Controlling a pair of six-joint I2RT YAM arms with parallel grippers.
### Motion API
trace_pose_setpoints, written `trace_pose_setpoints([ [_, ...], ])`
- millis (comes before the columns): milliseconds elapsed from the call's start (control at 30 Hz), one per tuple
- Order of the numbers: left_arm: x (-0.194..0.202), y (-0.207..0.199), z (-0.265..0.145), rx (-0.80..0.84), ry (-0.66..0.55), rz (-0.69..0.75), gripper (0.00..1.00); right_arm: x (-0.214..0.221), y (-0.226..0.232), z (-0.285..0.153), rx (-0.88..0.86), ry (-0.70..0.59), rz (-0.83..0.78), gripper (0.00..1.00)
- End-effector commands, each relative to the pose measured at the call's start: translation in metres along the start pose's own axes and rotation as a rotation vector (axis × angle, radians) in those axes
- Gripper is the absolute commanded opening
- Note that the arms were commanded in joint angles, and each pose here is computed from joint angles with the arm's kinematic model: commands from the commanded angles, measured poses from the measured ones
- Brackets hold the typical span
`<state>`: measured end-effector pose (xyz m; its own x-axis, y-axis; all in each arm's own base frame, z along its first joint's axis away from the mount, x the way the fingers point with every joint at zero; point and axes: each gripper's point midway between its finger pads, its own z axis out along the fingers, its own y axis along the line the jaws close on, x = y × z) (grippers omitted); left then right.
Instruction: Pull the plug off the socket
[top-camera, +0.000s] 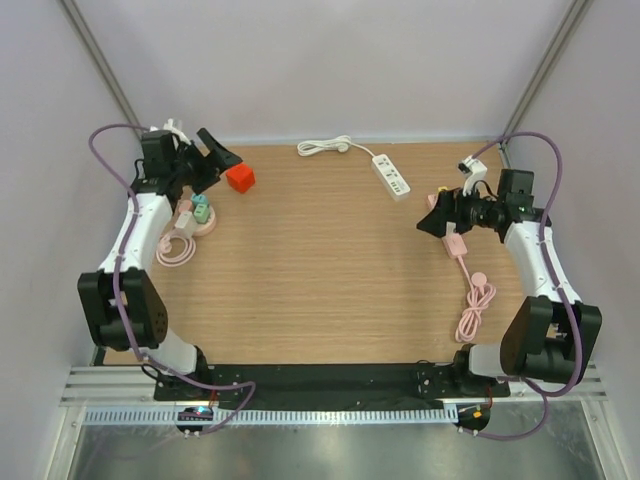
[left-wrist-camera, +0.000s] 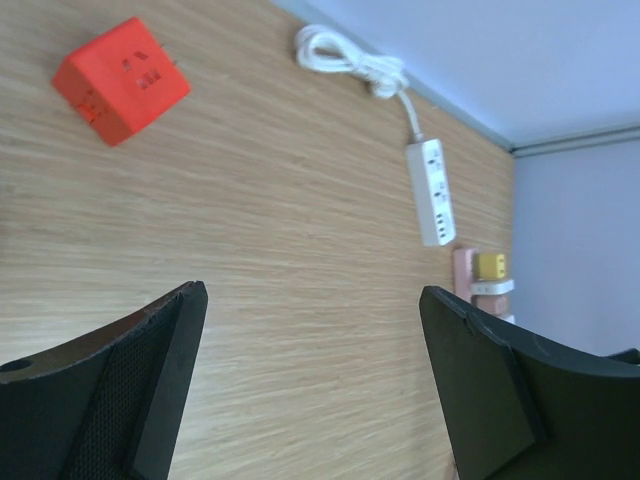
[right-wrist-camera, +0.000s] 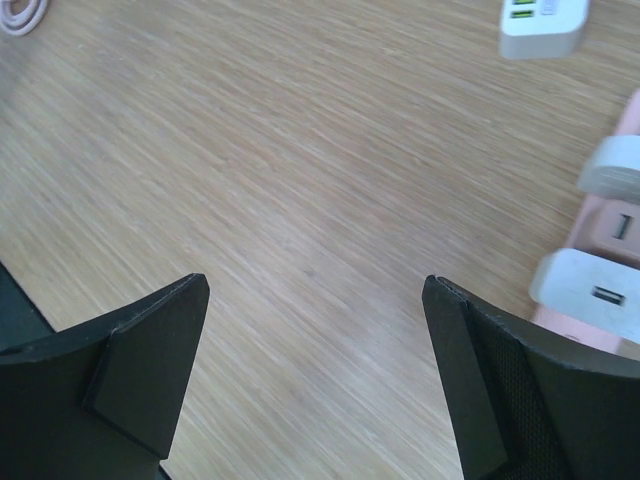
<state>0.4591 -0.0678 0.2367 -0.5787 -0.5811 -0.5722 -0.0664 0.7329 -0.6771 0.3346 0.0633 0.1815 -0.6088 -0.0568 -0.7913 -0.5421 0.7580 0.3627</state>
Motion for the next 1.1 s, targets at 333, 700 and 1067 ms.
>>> trace_pose_setpoints([
  [333,0.039,-0.041,-0.076,0.225,-0.055,-0.026,1.0,0.007,-0.077,-0.028,0.368,0.024,-0.076,0.96],
  [700,0.106,-0.028,-0.115,0.258,0.041,0.111,1.0,0.026,-0.109,-0.033,0.496,0.134,-0.085,0.96],
  [1067,0.134,-0.023,-0.115,0.255,0.06,0.183,1.0,0.055,-0.131,-0.02,0.519,0.185,-0.129,0.98],
])
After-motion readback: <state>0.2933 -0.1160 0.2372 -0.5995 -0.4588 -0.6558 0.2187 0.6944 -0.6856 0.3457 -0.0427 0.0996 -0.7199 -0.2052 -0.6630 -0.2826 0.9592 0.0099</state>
